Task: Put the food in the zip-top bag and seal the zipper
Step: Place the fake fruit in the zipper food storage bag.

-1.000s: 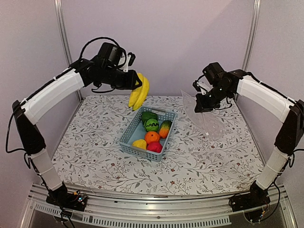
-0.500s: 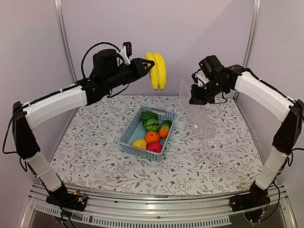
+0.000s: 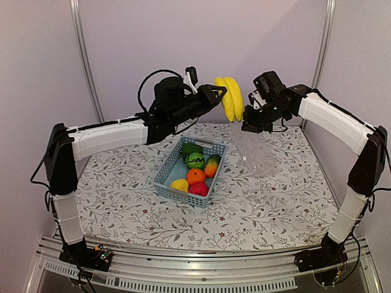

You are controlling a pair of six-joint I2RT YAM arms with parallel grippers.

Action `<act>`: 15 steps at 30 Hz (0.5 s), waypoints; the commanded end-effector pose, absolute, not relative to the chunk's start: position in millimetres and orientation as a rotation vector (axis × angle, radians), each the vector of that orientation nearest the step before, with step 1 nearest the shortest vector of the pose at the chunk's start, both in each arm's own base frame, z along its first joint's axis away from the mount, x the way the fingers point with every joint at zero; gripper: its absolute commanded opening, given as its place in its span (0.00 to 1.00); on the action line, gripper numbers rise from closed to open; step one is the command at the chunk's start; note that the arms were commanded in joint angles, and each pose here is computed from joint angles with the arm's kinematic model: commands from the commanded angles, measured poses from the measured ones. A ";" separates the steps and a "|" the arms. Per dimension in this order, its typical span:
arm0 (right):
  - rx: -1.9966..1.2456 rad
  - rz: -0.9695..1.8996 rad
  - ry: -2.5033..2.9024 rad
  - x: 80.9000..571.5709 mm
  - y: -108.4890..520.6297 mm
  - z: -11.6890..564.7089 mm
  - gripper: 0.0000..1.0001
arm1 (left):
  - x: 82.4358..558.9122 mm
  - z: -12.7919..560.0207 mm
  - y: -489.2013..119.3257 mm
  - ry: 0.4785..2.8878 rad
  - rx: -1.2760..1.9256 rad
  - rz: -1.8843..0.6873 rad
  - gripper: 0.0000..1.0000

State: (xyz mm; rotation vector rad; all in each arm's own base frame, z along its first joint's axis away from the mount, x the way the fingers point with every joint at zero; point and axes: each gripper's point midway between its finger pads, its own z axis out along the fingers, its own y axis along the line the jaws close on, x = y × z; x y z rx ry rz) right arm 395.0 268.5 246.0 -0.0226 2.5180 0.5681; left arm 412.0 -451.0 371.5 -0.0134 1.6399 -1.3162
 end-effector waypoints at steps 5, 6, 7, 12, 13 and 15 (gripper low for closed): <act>0.053 0.671 2.419 395.8 272.3 285.8 0.00 | 448.5 354.2 -449.2 1.674 -0.215 -1.220 0.00; 0.058 0.664 2.412 396.3 270.6 288.9 0.00 | 452.6 350.2 -449.4 1.683 -0.226 -1.210 0.00; 0.065 0.650 2.403 396.6 267.6 292.3 0.00 | 455.5 346.3 -450.0 1.694 -0.237 -1.199 0.00; 0.100 0.586 2.364 399.4 254.9 300.3 0.00 | 455.5 332.6 -452.2 1.735 -0.227 -1.162 0.00; 0.100 0.587 2.361 399.4 255.0 300.7 0.00 | 453.7 332.2 -453.7 1.739 -0.208 -1.156 0.00; 0.107 0.591 2.353 400.5 255.0 302.0 0.00 | 450.1 331.2 -456.8 1.748 -0.167 -1.132 0.00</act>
